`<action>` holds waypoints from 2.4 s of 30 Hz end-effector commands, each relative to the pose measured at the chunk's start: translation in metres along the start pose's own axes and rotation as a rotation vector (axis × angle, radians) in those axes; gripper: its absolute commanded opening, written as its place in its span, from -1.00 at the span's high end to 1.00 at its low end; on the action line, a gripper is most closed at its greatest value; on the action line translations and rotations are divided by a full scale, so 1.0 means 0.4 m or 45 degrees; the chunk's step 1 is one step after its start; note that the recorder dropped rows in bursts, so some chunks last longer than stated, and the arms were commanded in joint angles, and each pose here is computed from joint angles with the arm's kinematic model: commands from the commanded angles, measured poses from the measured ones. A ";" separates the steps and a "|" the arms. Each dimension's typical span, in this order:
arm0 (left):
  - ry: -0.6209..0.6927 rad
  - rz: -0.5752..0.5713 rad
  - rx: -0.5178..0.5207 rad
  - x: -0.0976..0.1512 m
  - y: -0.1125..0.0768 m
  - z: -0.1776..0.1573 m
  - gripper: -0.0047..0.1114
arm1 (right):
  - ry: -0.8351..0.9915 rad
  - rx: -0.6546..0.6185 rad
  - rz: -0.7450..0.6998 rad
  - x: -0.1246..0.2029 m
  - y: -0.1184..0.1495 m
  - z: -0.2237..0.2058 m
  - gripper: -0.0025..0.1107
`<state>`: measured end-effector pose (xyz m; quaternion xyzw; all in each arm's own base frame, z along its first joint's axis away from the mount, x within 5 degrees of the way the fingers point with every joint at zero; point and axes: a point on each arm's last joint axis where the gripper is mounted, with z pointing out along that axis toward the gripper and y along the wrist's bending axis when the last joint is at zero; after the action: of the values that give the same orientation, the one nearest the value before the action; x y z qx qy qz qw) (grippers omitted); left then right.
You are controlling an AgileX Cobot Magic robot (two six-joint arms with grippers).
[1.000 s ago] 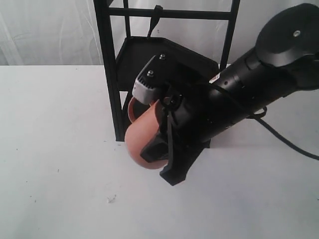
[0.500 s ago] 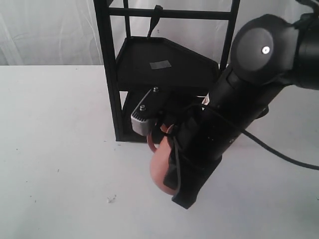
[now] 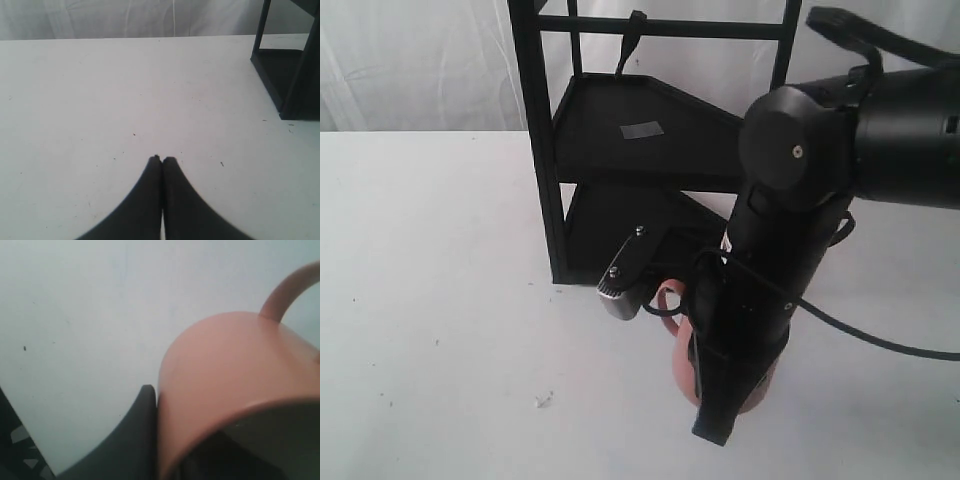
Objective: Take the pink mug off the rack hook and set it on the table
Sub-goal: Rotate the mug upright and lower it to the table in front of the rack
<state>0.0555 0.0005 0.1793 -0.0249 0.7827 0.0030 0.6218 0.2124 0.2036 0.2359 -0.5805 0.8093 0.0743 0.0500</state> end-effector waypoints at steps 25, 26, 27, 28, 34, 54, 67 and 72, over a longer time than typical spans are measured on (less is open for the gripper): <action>-0.006 -0.013 0.005 0.002 -0.001 0.000 0.92 | -0.021 -0.065 -0.243 -0.140 0.016 0.072 0.96; -0.006 -0.013 0.005 0.002 -0.001 0.000 0.92 | -0.018 -0.067 -0.243 -0.141 0.015 0.076 0.96; -0.006 -0.013 0.005 0.002 -0.001 0.000 0.92 | -0.019 -0.066 -0.242 -0.143 0.013 0.078 0.96; -0.006 -0.013 0.005 0.002 -0.001 0.000 0.92 | -0.017 -0.067 -0.242 -0.144 0.013 0.081 0.96; -0.006 -0.013 0.005 0.002 -0.001 0.000 0.92 | -0.003 -0.072 -0.239 -0.152 0.006 0.100 0.96; -0.006 -0.013 0.005 0.002 -0.001 0.000 0.92 | -0.030 -0.047 -0.223 -0.165 -0.005 0.129 0.96; -0.006 -0.013 0.005 0.002 -0.001 0.000 0.92 | 0.011 -0.068 -0.206 -0.163 -0.008 0.154 0.96; -0.006 -0.013 0.005 0.002 -0.001 0.000 0.92 | 0.011 -0.069 -0.202 -0.165 -0.010 0.164 0.96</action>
<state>0.0555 0.0005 0.1793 -0.0249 0.7827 0.0030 0.6218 0.2359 0.2739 0.1810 -0.6454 0.7582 0.0875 0.0318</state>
